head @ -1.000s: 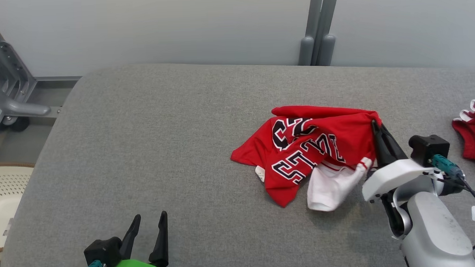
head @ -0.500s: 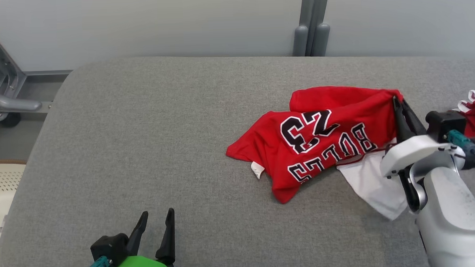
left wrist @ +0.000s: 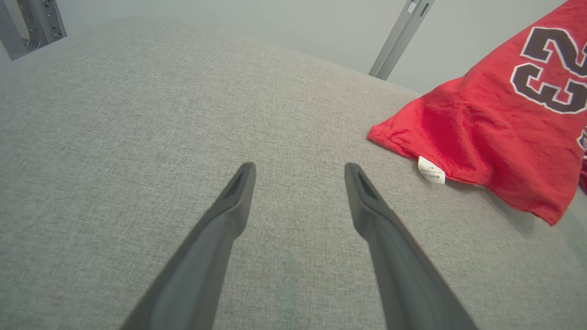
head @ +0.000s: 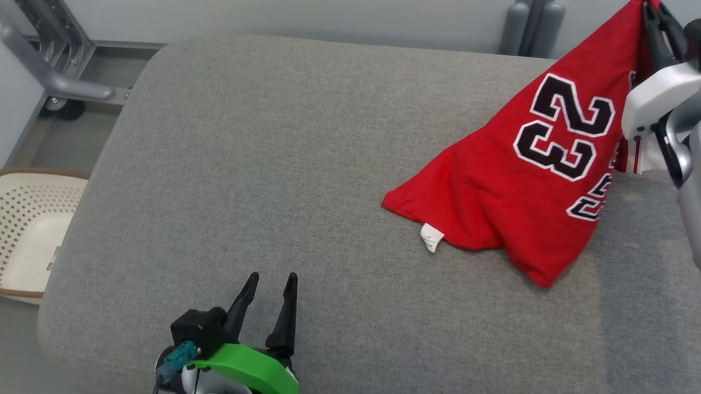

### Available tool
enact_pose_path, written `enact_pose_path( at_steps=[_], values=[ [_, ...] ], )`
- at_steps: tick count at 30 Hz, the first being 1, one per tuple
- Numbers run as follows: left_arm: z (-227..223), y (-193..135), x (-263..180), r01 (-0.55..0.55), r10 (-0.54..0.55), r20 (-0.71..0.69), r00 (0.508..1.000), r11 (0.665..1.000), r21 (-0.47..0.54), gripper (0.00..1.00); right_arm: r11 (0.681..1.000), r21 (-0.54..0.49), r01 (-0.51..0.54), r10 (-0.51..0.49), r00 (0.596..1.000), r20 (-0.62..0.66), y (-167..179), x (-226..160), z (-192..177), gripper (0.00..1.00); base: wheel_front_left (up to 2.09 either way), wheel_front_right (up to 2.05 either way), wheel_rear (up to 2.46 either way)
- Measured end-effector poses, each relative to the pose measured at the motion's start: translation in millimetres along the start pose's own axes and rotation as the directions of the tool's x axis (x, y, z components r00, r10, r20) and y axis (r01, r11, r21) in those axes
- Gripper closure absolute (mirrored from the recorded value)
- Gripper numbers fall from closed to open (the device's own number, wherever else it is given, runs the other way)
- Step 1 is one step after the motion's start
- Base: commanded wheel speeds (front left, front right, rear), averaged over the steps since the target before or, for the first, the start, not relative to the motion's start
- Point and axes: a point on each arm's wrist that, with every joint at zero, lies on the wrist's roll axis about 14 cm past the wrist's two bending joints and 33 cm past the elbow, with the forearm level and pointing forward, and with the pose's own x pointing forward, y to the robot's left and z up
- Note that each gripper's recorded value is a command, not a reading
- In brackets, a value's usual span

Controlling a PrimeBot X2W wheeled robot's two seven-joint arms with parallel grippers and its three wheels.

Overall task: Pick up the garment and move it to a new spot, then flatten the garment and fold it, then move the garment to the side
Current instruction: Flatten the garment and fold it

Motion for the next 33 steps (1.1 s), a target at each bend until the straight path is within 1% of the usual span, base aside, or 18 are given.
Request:
enact_pose_path(
  at_steps=[3,7,8,9,12,16,20,24,26,27,28,31,33],
  values=[
    [0.2,-0.2,1.4,-0.005,0.005,-0.001,1.0,1.0,-0.002,0.0,0.999,-0.035,-0.019,0.018,1.0,-0.025,3.1,20.9,-6.0,1.0,0.0,0.0,0.0],
    [-0.7,1.9,3.5,-0.018,0.018,-0.008,1.0,1.0,-0.007,0.0,0.997,-0.054,-0.049,0.045,0.997,-0.063,16.2,47.1,-18.5,1.0,0.0,0.0,0.0],
    [-2.0,2.6,3.6,-0.023,0.023,-0.012,1.0,1.0,-0.008,0.0,0.997,-0.055,-0.05,0.045,0.995,-0.09,17.7,52.1,-26.0,0.61,0.0,0.0,0.0],
    [-3.3,4.3,3.6,-0.03,0.03,-0.017,0.999,0.999,-0.01,0.0,0.997,-0.052,-0.048,0.041,0.991,-0.128,18.5,56.1,-36.1,0.0,0.0,0.0,0.0],
    [-7.0,12.6,3.0,-0.062,0.061,-0.03,0.998,0.998,-0.014,0.0,0.998,-0.028,-0.053,0.049,0.988,-0.149,29.3,66.0,-53.3,0.0,0.0,0.0,0.0],
    [-10.5,22.7,3.4,-0.096,0.096,-0.044,0.994,0.995,-0.013,0.0,0.996,0.024,-0.087,0.09,0.985,-0.144,58.5,71.3,-69.9,0.0,0.0,0.0,0.0],
    [-10.7,22.3,9.2,-0.09,0.09,-0.045,0.995,0.996,-0.008,0.0,0.993,0.086,-0.084,0.095,0.986,-0.134,69.0,62.1,-79.3,0.0,0.0,0.0,0.0],
    [-7.4,16.8,20.5,-0.058,0.058,-0.039,0.998,0.998,0.005,0.0,0.982,0.163,-0.092,0.115,0.983,-0.141,86.3,42.2,-88.4,0.0,0.0,0.0,0.0],
    [-7.2,14.2,23.7,-0.044,0.045,-0.04,0.998,0.999,0.01,0.0,0.98,0.178,-0.084,0.108,0.985,-0.132,84.9,37.0,-87.3,0.0,0.0,0.0,0.0],
    [-5.4,8.8,31.6,-0.017,0.017,-0.037,0.999,1.0,0.018,0.0,0.979,0.193,-0.068,0.091,0.989,-0.113,77.7,24.9,-85.4,0.0,0.0,0.0,0.0],
    [-5.4,8.8,31.6,-0.017,0.017,-0.037,0.999,1.0,0.018,0.0,0.979,0.193,-0.068,0.091,0.989,-0.113,77.7,24.9,-85.4,0.0,0.0,0.0,0.0],
    [-4.1,-3.9,44.7,0.038,-0.036,-0.038,0.999,0.999,0.03,0.0,0.974,0.223,-0.026,0.056,0.99,-0.132,62.9,-5.6,-96.2,0.0,0.0,0.0,0.0],
    [-5.7,-17.1,53.0,0.083,-0.082,-0.044,0.996,0.996,0.032,0.0,0.974,0.224,0.009,0.024,0.989,-0.143,47.3,-26.1,-101.3,0.0,0.0,0.0,0.0]
  ],
)
